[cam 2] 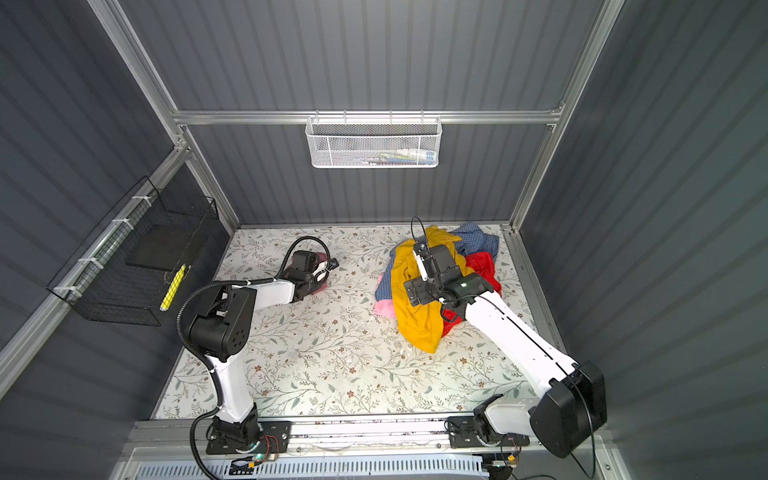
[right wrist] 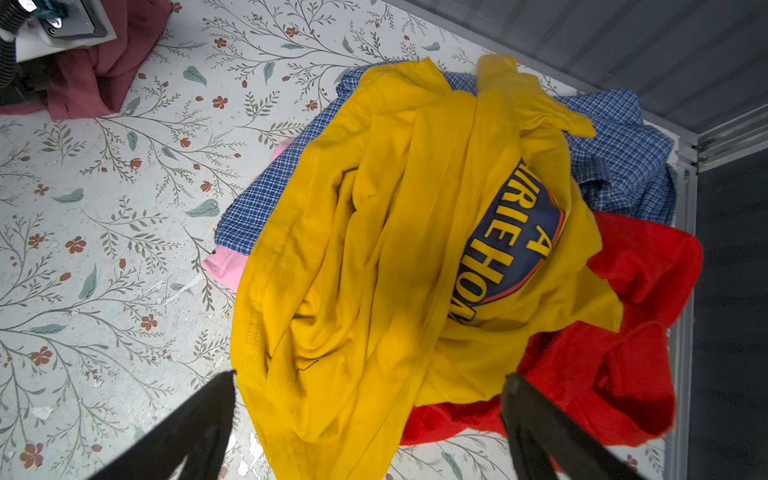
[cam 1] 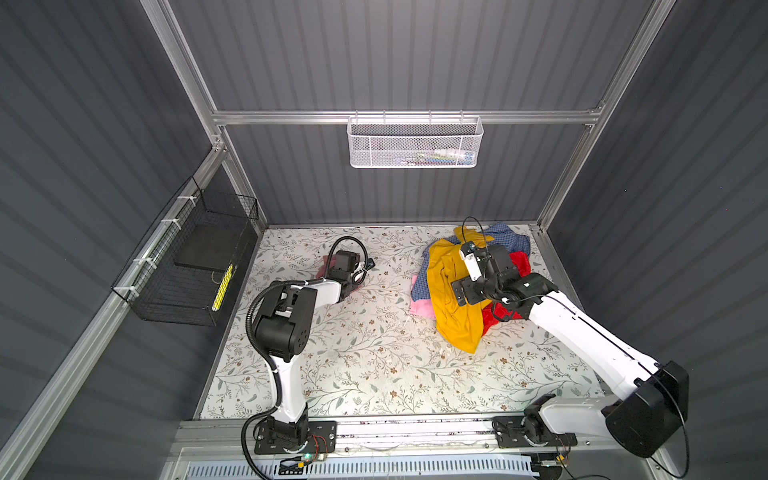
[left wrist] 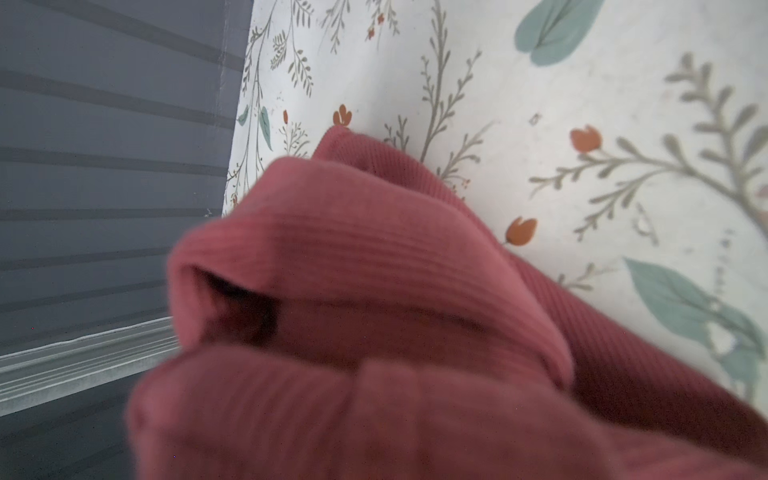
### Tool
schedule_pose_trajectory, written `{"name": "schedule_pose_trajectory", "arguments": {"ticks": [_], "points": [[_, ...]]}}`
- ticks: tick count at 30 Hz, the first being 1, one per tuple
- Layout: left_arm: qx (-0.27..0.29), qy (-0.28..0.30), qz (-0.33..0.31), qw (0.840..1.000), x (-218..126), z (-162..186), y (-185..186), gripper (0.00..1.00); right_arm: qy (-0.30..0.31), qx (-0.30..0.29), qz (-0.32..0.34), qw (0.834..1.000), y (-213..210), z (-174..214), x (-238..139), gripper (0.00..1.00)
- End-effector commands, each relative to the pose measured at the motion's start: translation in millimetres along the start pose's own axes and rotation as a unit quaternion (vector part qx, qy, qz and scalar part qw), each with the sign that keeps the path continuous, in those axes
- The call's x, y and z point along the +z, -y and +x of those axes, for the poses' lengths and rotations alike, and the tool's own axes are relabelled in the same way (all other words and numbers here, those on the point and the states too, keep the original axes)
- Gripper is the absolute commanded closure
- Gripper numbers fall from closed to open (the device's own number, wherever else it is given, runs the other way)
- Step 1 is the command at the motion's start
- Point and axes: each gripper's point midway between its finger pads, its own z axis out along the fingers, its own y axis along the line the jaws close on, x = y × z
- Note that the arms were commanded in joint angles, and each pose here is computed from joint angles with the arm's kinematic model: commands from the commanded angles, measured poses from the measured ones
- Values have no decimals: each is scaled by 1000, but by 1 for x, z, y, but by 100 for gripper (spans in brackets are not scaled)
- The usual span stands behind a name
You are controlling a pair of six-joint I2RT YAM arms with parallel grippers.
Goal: Pick out a specific cloth from the pile
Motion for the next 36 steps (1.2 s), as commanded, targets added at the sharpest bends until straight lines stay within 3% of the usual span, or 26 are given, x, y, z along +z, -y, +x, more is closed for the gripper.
{"name": "schedule_pose_trajectory", "arguments": {"ticks": [1, 9, 15, 26, 27, 29, 36], "points": [[1, 8, 24, 1000, 1, 0, 16, 100, 19, 13, 9, 1000, 7, -4, -6, 1], [-20, -10, 29, 999, 5, 6, 21, 97, 25, 20, 20, 999, 15, 4, -13, 1], [-41, -29, -2, 999, 6, 12, 11, 57, 34, 28, 28, 999, 25, 3, -19, 1], [-105, -3, -39, 994, -21, -2, -26, 18, 74, 32, 35, 996, 45, 0, -39, 1], [-107, 2, -35, 994, -24, -3, -25, 8, 80, 31, 33, 996, 46, 0, -42, 1], [-113, 12, -33, 993, -30, -5, -27, 0, 93, 24, 25, 995, 47, 2, -47, 1], [-147, 16, -33, 989, -47, -6, -37, 0, 147, 2, 24, 989, 54, 15, -59, 1]]}}
